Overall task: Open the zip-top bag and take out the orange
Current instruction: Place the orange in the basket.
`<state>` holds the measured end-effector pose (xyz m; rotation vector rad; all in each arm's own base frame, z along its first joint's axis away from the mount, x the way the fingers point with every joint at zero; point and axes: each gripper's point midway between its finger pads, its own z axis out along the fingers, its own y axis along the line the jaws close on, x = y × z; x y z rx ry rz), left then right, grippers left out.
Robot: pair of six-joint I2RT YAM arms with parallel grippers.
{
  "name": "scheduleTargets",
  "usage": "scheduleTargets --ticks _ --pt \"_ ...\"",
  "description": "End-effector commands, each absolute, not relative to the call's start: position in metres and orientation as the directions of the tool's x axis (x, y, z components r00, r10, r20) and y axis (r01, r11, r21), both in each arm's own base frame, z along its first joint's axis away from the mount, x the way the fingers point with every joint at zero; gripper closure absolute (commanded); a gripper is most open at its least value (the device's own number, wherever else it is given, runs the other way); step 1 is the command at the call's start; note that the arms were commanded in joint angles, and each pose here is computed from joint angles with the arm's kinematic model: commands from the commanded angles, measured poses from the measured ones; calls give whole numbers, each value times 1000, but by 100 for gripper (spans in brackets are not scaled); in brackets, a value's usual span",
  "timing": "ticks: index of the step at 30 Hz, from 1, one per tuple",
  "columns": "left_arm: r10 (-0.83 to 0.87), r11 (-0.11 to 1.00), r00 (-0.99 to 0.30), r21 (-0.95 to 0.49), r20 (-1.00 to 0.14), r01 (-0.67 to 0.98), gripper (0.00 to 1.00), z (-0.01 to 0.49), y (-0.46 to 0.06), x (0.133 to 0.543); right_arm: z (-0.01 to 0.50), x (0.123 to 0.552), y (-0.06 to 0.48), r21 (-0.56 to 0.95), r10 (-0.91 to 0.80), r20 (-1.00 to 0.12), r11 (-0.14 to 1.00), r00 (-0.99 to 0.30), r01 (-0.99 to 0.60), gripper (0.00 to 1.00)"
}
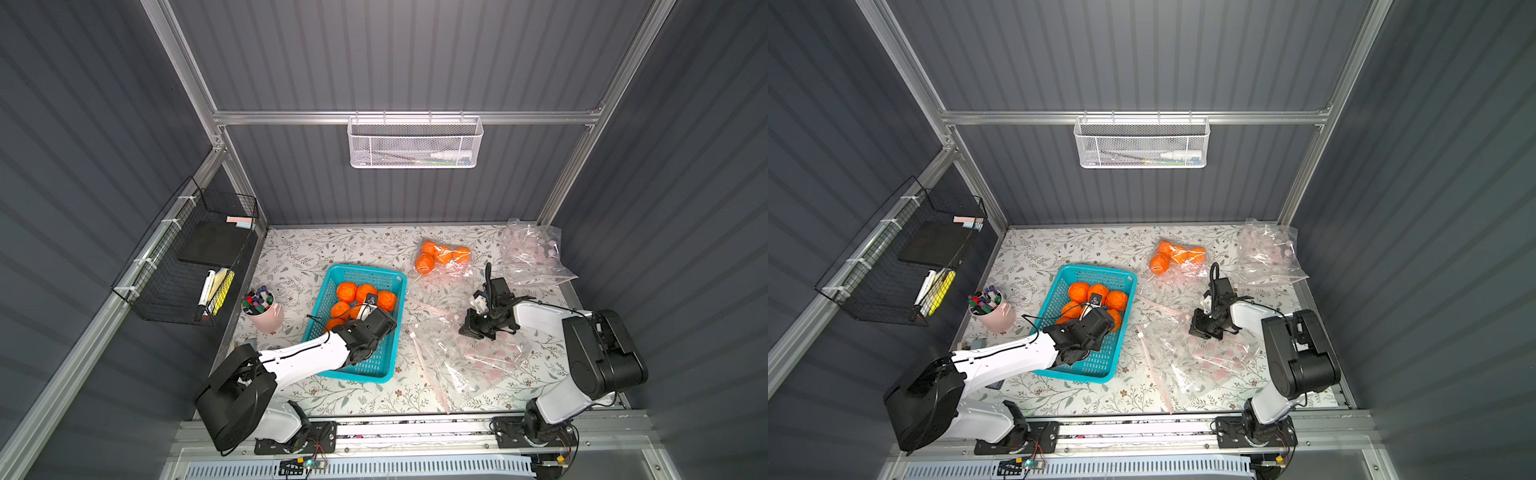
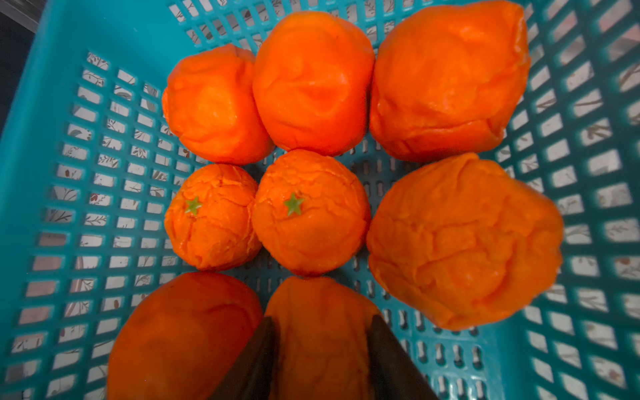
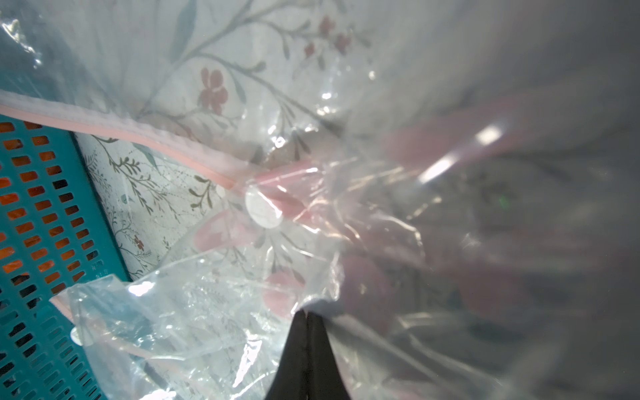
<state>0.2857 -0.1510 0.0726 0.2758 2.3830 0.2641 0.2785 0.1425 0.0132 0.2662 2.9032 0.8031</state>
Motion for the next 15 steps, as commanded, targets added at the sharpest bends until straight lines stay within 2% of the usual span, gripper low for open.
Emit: scheduleTargets --ticks 1,3,4,5,7,9,11,15 --pt "289 948 -718 294 -634 122 45 70 -147 292 15 277 138 505 201 -76 852 -977 136 96" --pt "292 949 -715 288 -635 132 38 73 -151 294 25 279 139 516 205 -100 847 -974 125 94" --pt "293 949 -711 283 -639 137 33 76 -153 295 32 280 139 520 204 -110 846 -973 118 90" --pt "294 950 -709 281 -642 139 23 79 -155 296 42 281 139 523 198 -124 846 -972 106 84" --pt "293 950 -703 283 -648 135 16 88 -155 299 62 282 135 503 190 -164 860 -968 84 73" --pt "287 953 -692 271 -663 136 13 100 -157 300 84 284 122 447 192 -224 891 -956 74 59" --pt "272 959 -677 253 -683 130 12 115 -159 302 102 284 97 330 206 -298 939 -932 102 45" --pt "238 971 -652 200 -720 134 11 141 -164 302 125 277 39 72 232 -420 972 -877 223 32"
